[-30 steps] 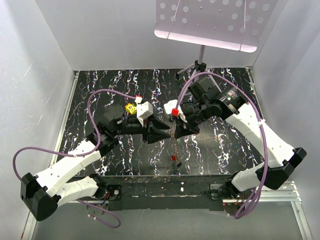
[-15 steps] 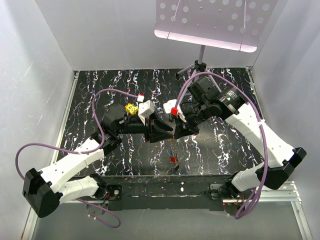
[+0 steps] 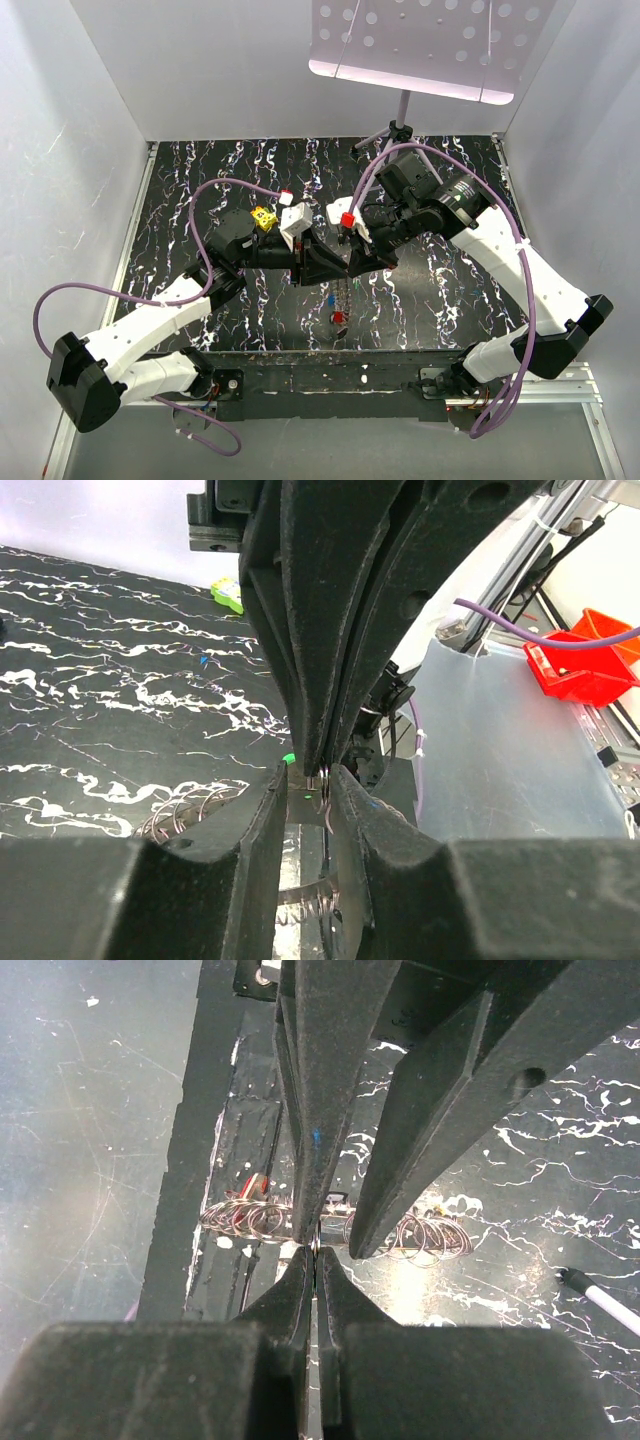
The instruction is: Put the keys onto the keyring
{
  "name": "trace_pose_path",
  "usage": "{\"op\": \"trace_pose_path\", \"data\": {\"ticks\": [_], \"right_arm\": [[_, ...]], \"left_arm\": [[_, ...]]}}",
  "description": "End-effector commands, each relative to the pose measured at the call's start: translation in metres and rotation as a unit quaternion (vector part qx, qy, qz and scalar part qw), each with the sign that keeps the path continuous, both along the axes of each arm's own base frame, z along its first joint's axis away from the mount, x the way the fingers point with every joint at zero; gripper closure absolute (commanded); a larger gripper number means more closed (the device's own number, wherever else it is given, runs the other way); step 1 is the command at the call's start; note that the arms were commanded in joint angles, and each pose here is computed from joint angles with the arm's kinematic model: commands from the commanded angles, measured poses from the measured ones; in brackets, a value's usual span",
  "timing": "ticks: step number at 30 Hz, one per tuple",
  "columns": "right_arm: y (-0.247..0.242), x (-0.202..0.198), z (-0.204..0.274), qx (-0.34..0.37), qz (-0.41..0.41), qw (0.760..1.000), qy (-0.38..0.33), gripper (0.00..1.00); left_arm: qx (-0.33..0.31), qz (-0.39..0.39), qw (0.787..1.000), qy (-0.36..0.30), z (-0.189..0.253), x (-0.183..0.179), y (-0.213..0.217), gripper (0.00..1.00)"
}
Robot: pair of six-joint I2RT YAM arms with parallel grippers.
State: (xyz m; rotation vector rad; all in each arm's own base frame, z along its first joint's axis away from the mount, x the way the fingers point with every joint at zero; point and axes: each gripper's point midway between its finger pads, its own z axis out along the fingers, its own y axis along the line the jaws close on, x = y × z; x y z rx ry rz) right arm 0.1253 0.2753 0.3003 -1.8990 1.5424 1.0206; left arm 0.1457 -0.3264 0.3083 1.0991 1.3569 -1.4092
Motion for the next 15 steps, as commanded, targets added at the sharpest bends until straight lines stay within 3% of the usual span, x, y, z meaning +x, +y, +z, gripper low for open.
{"op": "trace_pose_path", "data": {"ticks": [1,7,12,15], "right_arm": [[0.0108,0.0026,0.022,0.04,0.003,0.999,-0.016,0.99],[0.0104,0.0027,0.0208,0.039,0.001,0.999,-0.015,0.99],[0.0102,0.0014,0.0197,0.038,0.001,0.999,-0.01,0.99],[0.0094,0.0006,0.0193,0.038,0.001,0.999,-0.01,0.99]], "left_arm": [[-0.002,-0.011,1.0,-0.005,0.0009,-0.0037,-0.0005,0.77],[0.001,-0.016,1.0,-0.006,-0.0007,-0.0049,-0.0011,0.83],[0.007,-0.026,1.0,-0.002,-0.0031,-0.0056,-0.0026,0.99],[0.009,-0.028,1.0,-0.004,-0.0038,-0.0063,-0.0024,1.0]]}}
